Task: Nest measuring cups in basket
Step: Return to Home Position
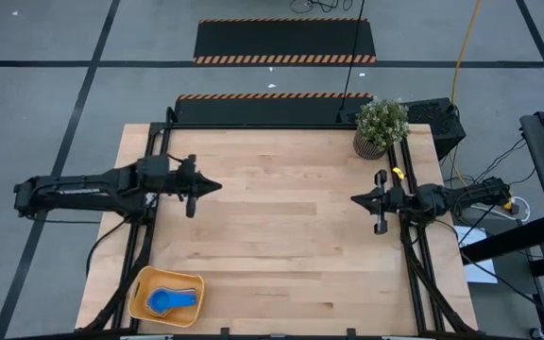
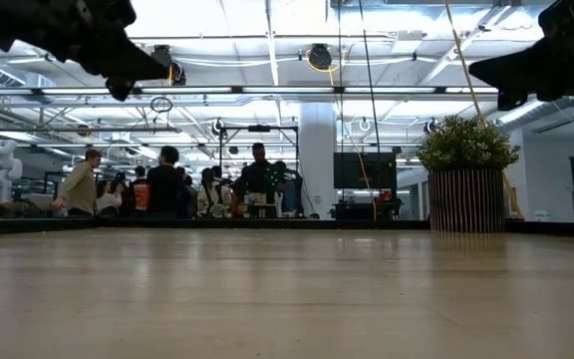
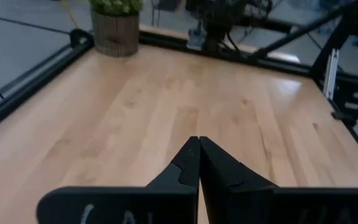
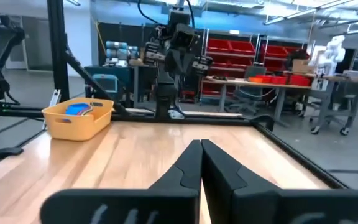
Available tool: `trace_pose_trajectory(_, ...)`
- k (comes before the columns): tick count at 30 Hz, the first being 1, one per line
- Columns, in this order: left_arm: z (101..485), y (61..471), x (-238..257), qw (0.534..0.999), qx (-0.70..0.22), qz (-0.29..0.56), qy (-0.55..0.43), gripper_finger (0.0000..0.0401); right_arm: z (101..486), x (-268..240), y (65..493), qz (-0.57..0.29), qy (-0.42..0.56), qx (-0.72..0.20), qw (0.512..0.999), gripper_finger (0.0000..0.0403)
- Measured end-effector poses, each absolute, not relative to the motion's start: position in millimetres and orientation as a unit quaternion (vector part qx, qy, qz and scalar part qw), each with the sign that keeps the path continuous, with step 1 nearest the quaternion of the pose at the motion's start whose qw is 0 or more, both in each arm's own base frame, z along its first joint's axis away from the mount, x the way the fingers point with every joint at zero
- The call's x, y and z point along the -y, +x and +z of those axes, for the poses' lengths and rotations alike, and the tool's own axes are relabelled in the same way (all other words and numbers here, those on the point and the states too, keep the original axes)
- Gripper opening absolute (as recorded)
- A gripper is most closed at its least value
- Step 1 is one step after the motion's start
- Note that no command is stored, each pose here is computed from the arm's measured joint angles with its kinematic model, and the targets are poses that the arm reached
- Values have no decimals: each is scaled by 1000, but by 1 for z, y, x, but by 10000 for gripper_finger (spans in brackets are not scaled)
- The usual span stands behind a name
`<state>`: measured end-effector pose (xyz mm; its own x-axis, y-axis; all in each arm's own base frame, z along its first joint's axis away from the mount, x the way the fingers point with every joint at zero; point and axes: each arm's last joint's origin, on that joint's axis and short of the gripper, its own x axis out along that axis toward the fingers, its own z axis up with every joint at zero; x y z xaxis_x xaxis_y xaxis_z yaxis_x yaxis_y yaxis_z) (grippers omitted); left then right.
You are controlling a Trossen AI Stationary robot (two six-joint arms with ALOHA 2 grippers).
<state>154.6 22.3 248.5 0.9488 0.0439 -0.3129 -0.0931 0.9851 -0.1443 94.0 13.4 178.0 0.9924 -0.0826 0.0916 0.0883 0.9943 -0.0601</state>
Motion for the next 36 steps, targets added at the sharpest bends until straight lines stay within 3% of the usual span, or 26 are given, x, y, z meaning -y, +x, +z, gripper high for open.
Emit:
trace_pose_trajectory(10,230,125,-23,989,-103,49,-98,3,177,-14,94,-39,-14,43,998,0)
trace_pose_trajectory(36,163,121,-21,996,-24,31,-86,1,177,-13,94,-51,7,43,998,0)
